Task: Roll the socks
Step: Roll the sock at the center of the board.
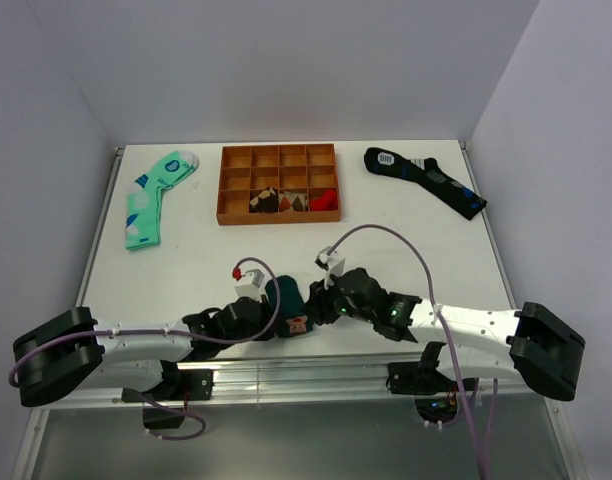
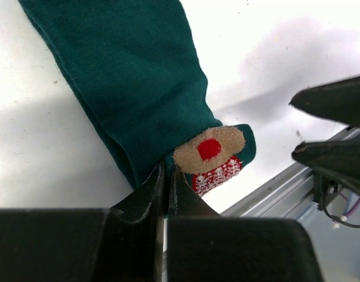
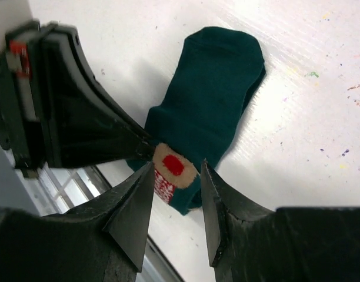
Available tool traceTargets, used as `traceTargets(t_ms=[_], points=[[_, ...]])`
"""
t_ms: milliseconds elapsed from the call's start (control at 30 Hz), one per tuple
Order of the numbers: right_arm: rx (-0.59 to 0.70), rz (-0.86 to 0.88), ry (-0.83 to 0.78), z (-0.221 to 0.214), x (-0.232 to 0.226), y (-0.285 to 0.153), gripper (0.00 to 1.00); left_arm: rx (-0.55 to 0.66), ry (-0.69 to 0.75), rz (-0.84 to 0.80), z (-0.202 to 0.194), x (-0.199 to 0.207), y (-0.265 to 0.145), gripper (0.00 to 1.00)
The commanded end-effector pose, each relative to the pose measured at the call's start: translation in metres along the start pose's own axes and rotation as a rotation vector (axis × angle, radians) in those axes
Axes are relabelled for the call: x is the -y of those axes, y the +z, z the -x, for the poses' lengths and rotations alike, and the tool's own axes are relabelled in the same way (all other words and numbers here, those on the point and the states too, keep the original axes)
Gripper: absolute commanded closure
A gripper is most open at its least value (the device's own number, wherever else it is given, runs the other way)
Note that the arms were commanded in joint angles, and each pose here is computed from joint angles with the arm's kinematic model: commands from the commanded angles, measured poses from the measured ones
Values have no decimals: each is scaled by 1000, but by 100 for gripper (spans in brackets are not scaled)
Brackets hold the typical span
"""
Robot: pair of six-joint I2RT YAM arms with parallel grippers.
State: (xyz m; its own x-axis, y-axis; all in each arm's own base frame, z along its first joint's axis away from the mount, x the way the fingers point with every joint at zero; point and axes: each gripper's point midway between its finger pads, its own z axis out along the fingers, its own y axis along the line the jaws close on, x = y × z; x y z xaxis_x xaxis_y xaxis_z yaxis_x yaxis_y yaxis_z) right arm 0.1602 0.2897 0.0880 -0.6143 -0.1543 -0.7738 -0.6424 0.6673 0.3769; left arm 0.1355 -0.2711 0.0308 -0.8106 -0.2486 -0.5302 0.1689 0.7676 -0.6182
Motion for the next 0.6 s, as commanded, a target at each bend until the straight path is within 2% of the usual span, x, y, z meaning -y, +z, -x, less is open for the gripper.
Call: traceTargets(t_ms=[0, 167, 367, 567], points=[[155, 77, -41, 20, -9, -3, 55, -172, 44, 118, -25, -38, -8, 100], [202, 130, -44, 6, -9, -5, 55, -242, 11, 115, -21, -39, -11, 100], [270, 175, -45, 7, -12, -3, 54, -318, -6, 124, -19, -45, -12, 100], [299, 226, -56, 5, -22, -2, 51, -345, -11, 130, -12, -43, -12, 100]])
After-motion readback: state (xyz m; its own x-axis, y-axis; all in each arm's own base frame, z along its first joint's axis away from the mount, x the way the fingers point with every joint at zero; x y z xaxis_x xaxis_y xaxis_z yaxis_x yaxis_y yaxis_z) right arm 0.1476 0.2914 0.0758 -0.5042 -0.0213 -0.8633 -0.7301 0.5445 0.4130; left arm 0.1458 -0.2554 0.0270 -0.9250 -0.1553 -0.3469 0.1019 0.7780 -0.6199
